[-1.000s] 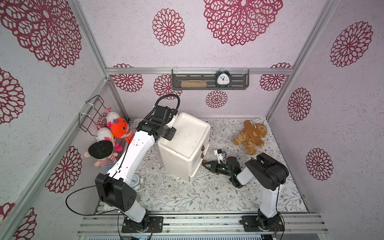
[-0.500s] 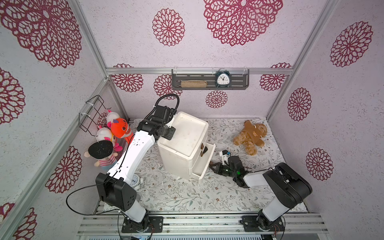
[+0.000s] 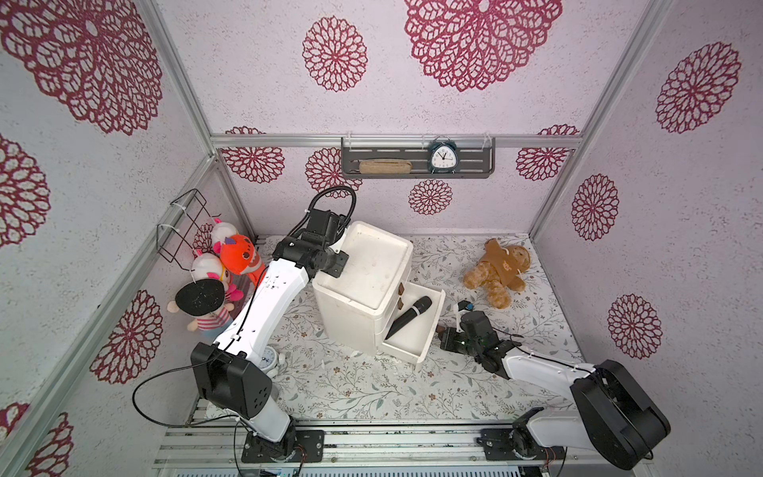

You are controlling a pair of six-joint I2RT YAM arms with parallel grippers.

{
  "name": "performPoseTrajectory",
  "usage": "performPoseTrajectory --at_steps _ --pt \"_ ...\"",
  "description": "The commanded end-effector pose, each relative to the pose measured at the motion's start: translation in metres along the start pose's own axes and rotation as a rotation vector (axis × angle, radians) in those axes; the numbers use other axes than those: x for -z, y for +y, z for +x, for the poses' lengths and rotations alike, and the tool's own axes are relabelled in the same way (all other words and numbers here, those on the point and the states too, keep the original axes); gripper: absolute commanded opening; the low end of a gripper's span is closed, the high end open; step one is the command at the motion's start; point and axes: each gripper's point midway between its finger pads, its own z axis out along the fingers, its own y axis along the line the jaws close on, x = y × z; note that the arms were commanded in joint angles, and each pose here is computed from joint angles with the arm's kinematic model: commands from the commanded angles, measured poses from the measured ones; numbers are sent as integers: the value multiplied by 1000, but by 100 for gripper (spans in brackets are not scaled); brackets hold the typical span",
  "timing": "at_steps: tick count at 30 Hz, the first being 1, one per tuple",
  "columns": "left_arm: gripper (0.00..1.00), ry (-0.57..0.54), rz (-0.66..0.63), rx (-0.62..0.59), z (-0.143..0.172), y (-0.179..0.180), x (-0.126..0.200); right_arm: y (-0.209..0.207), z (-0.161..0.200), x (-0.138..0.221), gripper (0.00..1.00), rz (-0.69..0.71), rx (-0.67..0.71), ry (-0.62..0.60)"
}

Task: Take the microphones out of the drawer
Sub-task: Open the drawer in the storage box.

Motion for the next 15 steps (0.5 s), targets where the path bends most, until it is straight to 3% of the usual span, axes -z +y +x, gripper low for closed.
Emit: performPoseTrajectory --at_steps 1,9,11,15 --pt "0 126 -241 -60 26 51 -15 -34 3 10 0 156 26 16" --pt "0 94 -197 -61 19 42 -12 -27 -13 19 3 171 85 -5" --pt "0 93 -188 -67 18 40 -13 -25 -17 23 14 180 100 -7" --pt "0 86 -170 -72 17 34 -13 -18 -28 34 46 196 127 -12"
